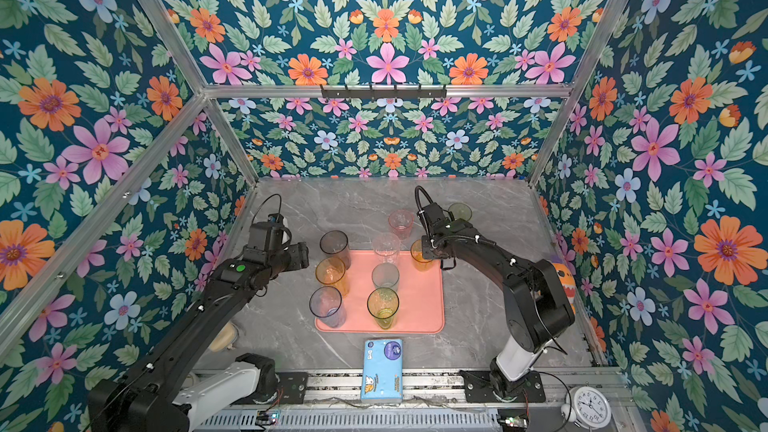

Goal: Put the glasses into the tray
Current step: 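Lower the yellow cup onto the pink tray with the right gripper, then open the right gripper and raise it off the yellow cup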

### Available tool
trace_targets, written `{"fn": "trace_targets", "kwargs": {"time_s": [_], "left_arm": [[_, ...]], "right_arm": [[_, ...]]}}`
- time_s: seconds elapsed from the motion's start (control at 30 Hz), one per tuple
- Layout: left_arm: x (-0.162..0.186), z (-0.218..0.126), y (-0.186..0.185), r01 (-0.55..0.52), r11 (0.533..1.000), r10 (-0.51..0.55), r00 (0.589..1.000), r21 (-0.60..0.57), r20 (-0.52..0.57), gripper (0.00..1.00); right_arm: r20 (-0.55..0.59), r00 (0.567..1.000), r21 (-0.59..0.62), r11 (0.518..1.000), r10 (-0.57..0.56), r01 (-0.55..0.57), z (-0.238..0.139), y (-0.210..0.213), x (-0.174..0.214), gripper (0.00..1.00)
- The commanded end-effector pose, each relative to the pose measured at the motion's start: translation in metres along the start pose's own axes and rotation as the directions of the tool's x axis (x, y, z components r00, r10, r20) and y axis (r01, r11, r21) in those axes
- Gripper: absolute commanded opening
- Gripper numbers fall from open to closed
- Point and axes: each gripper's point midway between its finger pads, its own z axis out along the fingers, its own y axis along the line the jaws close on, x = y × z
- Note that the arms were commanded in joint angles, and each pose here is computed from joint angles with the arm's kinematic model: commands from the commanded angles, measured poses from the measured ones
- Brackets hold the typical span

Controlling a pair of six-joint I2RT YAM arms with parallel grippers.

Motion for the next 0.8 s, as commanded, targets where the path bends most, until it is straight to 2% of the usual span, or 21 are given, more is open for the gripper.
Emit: {"fn": "trace_targets", "kwargs": {"time_s": [0.0,0.13,0.37,0.63,0.77], "left_arm": [[-0.003,0.000,0.000,-0.001,1.000,0.001,1.000,0.001,0.014,0.81],[-0.004,0.000,-0.001,-0.002,1.000,0.002,1.000,0.002,0.016,0.81],[-0.003,0.000,0.000,-0.001,1.000,0.001,1.000,0.000,0.015,0.81],[-0.003,-0.001,0.000,0.001,1.000,-0.001,1.000,0.001,0.017,0.81],[-0.004,-0.001,0.000,0.001,1.000,-0.001,1.000,0.001,0.018,0.81]], "right_arm": [[0.000,1.000,0.017,1.000,0.006,-0.006,0.004,-0.002,-0.001,0.00],[-0.010,1.000,0.022,1.000,0.007,-0.007,0.005,-0.003,0.000,0.00],[-0.021,1.000,0.021,1.000,0.009,-0.009,0.002,-0.002,0.000,0.14],[-0.017,1.000,0.009,1.000,0.016,-0.015,-0.008,0.001,-0.007,0.20],[0.002,1.000,-0.003,1.000,0.020,-0.020,-0.019,0.003,-0.015,0.28]]}}
